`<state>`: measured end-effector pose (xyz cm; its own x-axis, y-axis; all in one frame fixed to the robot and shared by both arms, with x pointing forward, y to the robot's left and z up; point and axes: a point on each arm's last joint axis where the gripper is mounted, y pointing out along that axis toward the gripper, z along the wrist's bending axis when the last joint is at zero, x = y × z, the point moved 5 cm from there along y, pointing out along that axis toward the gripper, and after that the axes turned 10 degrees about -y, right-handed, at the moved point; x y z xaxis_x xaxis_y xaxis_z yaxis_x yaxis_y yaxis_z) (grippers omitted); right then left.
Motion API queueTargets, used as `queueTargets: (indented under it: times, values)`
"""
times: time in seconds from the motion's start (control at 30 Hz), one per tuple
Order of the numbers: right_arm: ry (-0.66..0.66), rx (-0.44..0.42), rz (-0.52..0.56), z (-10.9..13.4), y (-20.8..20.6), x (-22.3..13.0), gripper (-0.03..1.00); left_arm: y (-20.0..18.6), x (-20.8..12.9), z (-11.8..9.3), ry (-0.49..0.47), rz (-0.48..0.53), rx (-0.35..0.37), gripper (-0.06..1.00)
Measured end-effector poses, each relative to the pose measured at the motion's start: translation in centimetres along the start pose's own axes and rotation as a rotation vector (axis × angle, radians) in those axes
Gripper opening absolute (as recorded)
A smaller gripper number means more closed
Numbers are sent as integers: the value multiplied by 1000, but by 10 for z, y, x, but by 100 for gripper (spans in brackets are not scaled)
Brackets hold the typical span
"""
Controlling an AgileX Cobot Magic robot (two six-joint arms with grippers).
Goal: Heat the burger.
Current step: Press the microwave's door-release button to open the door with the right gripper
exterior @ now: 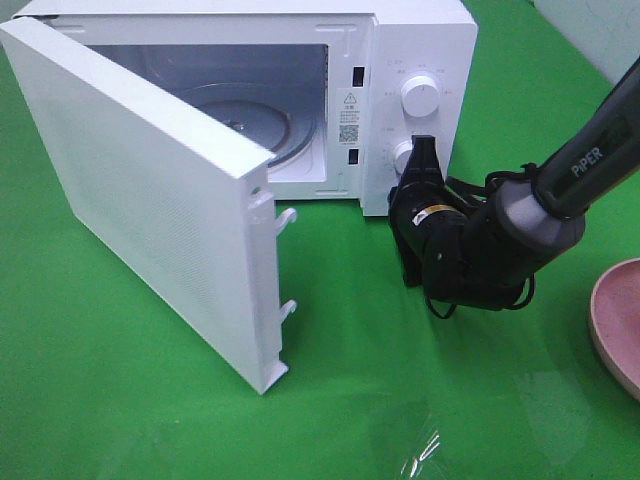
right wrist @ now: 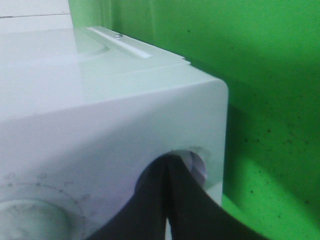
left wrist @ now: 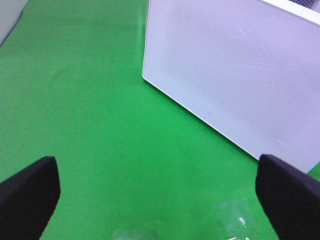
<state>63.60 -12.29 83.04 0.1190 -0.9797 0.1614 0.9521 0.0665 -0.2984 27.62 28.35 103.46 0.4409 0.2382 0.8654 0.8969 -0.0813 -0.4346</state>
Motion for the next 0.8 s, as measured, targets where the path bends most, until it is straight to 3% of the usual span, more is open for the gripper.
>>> queueTargets:
  times: [0.7,0.8]
  values:
    - [18,-36,55,6,-19,7,1,0,0,0,0,0,0,98]
    - [24,-74,72,2,-27,8,1,0,0,0,0,0,0,98]
